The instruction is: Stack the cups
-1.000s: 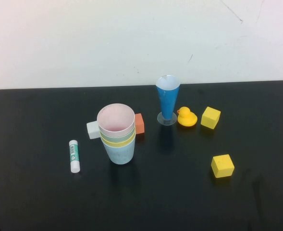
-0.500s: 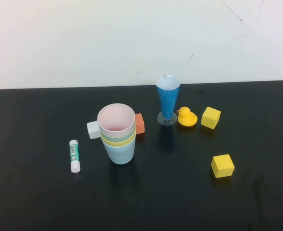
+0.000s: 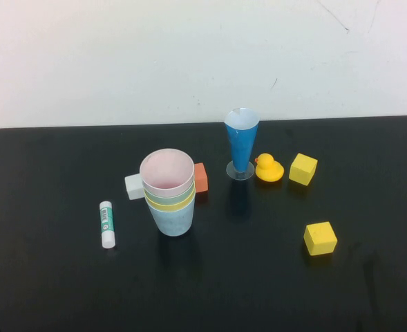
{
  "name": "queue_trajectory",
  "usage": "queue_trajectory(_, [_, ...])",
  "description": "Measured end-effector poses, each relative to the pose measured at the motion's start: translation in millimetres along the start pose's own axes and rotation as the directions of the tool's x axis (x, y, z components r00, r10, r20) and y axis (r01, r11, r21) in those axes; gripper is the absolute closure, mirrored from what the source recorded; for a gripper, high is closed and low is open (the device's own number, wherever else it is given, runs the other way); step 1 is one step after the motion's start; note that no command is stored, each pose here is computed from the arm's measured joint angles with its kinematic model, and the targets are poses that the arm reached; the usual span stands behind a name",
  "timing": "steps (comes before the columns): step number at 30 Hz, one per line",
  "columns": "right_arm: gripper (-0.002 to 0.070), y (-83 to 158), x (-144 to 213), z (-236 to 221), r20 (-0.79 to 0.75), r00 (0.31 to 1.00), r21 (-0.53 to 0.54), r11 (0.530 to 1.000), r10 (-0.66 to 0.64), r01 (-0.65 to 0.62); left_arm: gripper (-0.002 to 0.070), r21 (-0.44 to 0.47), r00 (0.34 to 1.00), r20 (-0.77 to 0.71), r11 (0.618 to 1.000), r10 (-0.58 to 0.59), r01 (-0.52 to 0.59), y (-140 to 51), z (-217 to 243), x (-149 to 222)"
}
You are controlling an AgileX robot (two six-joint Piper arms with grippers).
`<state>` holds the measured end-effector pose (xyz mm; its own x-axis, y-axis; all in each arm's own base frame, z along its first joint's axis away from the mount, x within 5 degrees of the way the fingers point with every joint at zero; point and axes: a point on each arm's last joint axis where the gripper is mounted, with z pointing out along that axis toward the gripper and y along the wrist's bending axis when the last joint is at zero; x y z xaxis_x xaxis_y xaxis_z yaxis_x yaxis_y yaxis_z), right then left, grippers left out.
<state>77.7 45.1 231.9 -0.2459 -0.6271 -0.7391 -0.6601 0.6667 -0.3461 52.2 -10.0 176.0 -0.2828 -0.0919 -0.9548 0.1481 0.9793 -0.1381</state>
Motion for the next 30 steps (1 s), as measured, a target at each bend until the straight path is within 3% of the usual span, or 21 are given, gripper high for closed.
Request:
queue_trajectory(9, [0.0678, -1, 0, -5, 0.028, 1.0, 0.015, 1.0, 0.003, -0.004, 0.0676, 0.0, 1.0, 0.0, 1.0, 0.004, -0.004, 0.0, 0, 0])
queue_trajectory(14, [0.0678, -9, 7, -18, 0.078, 0.995, 0.157, 0.985, 0.059, -0.071, 0.0676, 0.0, 1.0, 0.0, 1.0, 0.004, -0.004, 0.0, 0, 0])
queue_trajectory(22, [0.0678, -8, 51, -9, 0.184, 0.972, 0.467, 0.857, 0.146, -0.217, 0.0676, 0.0, 1.0, 0.0, 1.0, 0.004, -0.004, 0.0, 0, 0])
queue_trajectory(27, [0.0678, -2, 70, -4, 0.239, 0.954, 0.544, 0.789, 0.179, -0.284, 0.0676, 0.0, 1.0, -0.002, 1.0, 0.004, -0.004, 0.0, 0, 0])
queue_trajectory(30, [0.0678, 2, 76, -4, 0.229, 0.944, 0.544, 0.774, 0.236, -0.325, 0.0676, 0.0, 1.0, -0.002, 1.0, 0.004, -0.004, 0.0, 0, 0])
